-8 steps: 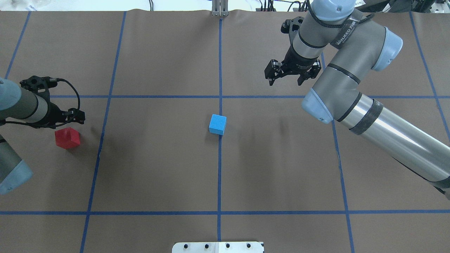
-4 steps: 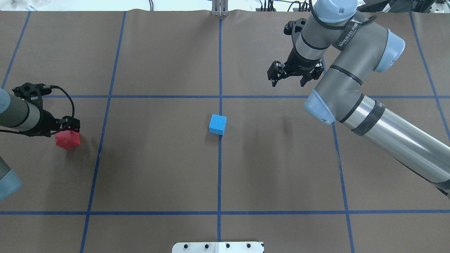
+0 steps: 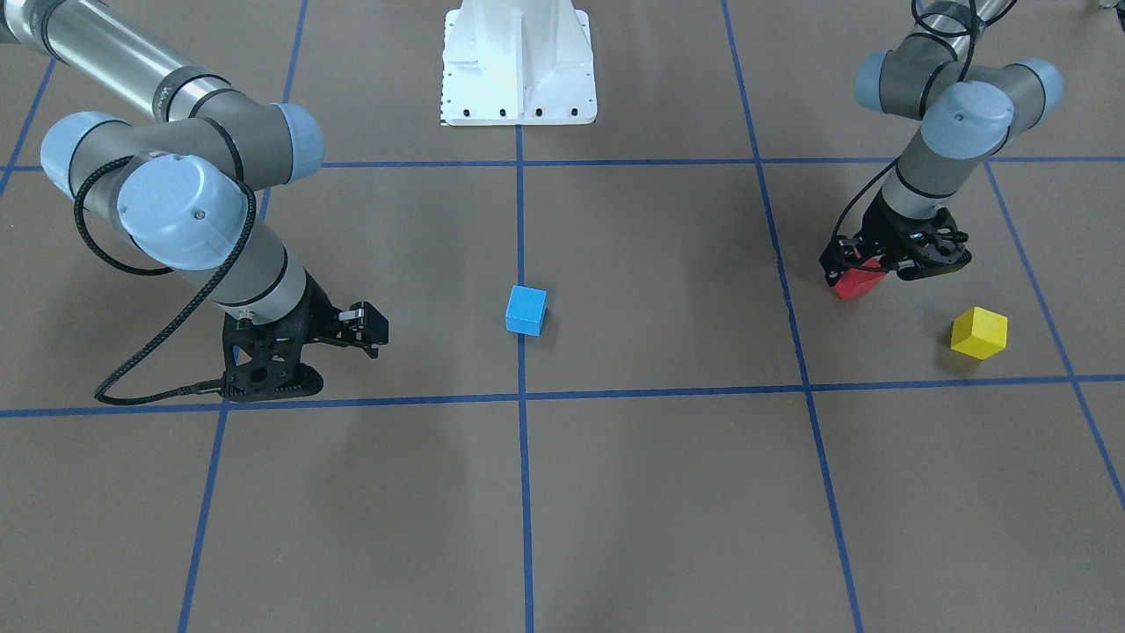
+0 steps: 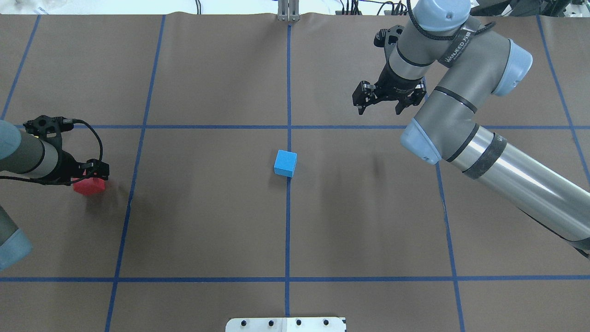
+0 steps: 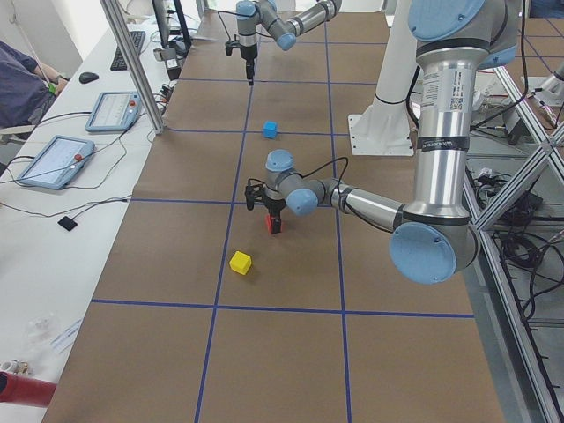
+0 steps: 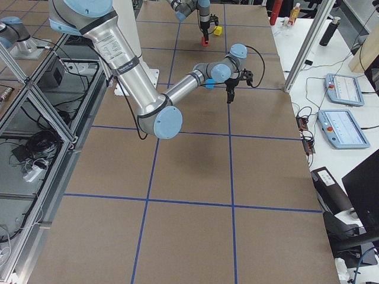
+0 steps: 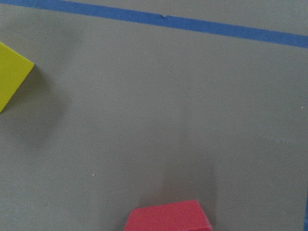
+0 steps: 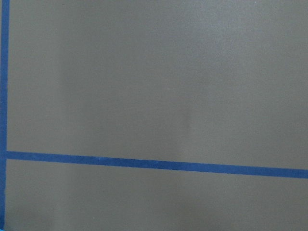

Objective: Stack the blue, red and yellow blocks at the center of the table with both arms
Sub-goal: 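Carry the red cube with the left gripper over the blue cube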

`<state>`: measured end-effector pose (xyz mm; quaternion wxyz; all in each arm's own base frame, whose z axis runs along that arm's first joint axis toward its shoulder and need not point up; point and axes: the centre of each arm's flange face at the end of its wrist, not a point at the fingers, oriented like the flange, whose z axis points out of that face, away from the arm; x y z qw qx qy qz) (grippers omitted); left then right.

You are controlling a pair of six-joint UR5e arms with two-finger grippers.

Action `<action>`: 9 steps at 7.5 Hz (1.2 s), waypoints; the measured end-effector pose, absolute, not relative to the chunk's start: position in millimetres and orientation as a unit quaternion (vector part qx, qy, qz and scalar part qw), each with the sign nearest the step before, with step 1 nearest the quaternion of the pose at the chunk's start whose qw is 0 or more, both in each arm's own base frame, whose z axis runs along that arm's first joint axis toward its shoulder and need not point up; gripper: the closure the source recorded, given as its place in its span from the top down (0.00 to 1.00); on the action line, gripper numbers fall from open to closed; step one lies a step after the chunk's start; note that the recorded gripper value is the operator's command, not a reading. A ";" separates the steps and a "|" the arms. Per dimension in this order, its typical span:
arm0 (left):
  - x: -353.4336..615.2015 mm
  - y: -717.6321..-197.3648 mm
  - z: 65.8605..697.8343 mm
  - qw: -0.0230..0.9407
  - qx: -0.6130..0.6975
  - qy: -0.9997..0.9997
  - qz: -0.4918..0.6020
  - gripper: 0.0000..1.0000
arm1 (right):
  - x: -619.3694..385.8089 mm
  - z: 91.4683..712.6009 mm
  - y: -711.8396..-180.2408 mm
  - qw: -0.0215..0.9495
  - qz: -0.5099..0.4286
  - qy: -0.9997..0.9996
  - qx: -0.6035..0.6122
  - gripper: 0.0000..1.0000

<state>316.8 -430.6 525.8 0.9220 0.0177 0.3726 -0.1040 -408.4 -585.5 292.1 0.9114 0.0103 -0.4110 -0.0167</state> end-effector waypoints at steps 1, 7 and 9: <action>316.2 -428.7 524.8 0.922 0.016 0.373 -0.107 0.00 | -407.6 292.5 -585.8 0.911 -0.016 -0.411 0.010 0.99; 325.9 -432.1 327.3 0.923 0.017 0.378 -0.065 0.00 | -352.9 329.8 -598.7 0.916 -0.033 -0.399 0.030 0.99; 402.5 -443.1 212.0 0.924 0.024 0.380 -0.030 0.00 | -317.0 362.0 -610.3 0.925 -0.033 -0.378 0.029 0.99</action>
